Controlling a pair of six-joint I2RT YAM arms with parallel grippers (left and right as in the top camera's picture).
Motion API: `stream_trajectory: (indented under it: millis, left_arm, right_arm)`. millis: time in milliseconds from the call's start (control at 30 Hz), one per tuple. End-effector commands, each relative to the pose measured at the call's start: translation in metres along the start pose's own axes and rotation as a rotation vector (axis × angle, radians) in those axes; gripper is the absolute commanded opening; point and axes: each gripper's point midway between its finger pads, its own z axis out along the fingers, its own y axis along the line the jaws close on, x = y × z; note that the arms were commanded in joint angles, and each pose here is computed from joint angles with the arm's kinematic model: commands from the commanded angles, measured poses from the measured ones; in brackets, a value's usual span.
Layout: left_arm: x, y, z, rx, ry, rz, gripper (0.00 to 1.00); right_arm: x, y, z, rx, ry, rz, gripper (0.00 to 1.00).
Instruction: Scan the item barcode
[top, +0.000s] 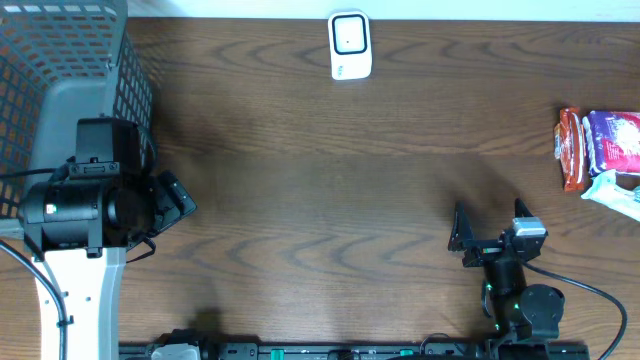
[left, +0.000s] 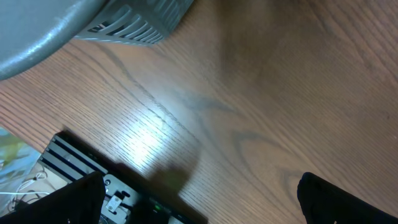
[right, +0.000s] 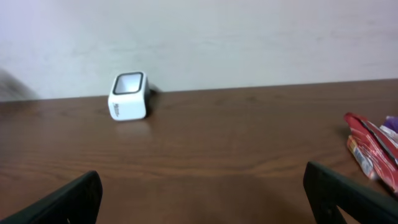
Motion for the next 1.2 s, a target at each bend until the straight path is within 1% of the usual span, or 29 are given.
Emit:
stream_trajectory:
  millis: [0,133,300,900,1167]
  left_arm:
    - [-0.0011,0.0034,-0.0001,-0.014,-0.005,-0.014,0.98]
    - [-0.0011,0.0034,-0.0001,-0.014,-0.005,-0.014,0.98]
    - [-0.0010,0.0033,-0.0001,-0.014,-0.005,-0.014,0.98]
    - [-0.0011,0.0034,-0.0001,-0.014,-0.005,-0.014,0.98]
    - [-0.0010,0.0033,-0.0001,-0.014,-0.005,-0.014,0.98]
  right_arm:
    - [0.0081,-0.0040,-0.0001,0.022,0.025,0.013,0.99]
    - [0.0084,-0.0010,0.0000,0.010,0.027,-0.025,0.99]
    - [0.0086,0.0035,0.0001,-0.008,0.028,-0.029,0.99]
    - [0.0096,-0.0032,0.0000,0.030,0.031,-0.049,0.99]
    - [0.0097,-0.0029,0.0000,0.027,0.033,-0.128,0.99]
